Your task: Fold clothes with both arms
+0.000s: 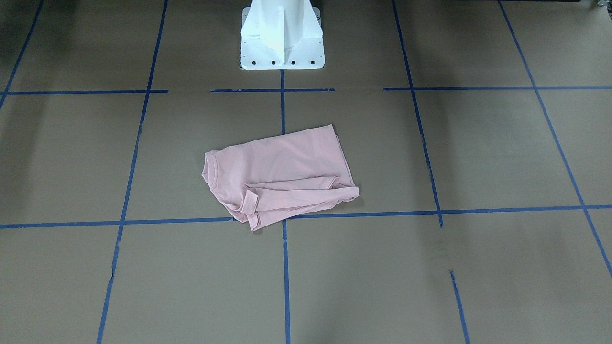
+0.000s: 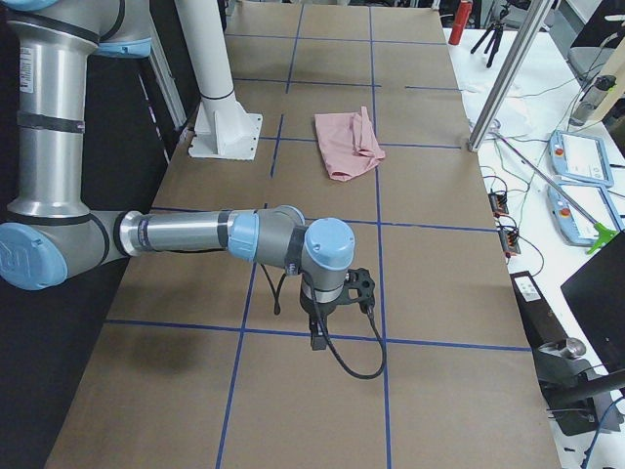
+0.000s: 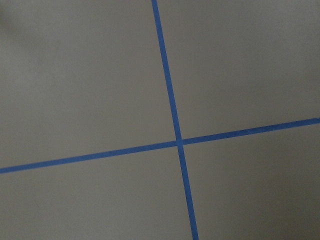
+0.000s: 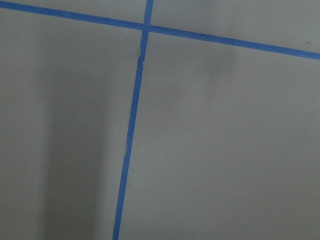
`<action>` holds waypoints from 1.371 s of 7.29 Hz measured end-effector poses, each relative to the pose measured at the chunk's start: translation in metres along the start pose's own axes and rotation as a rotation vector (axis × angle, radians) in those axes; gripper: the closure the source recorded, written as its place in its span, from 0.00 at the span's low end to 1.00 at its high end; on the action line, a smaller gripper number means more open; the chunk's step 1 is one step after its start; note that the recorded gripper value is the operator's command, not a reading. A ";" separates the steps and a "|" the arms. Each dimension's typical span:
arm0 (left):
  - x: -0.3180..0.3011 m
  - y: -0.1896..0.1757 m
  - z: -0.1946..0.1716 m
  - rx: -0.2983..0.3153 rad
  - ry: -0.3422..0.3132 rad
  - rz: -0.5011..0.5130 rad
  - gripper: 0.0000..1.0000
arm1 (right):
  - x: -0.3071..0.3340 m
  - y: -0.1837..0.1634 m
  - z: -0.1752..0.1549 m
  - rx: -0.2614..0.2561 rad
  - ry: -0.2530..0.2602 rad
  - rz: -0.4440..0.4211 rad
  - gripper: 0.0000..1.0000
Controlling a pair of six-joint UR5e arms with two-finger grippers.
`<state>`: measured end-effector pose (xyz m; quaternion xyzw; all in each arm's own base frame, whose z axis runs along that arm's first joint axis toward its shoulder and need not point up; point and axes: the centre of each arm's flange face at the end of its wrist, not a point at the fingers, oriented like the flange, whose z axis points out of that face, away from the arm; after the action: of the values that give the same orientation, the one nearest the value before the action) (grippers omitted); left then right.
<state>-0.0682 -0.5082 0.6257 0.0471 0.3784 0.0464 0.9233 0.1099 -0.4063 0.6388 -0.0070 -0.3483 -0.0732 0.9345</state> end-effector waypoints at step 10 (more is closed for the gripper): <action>0.003 0.011 -0.006 0.014 -0.032 0.013 0.00 | 0.009 0.009 0.009 -0.001 -0.006 0.012 0.00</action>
<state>-0.0704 -0.4967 0.6209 0.0570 0.3637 0.0489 0.9285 0.1124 -0.3976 0.6516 -0.0097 -0.3511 -0.0680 0.9338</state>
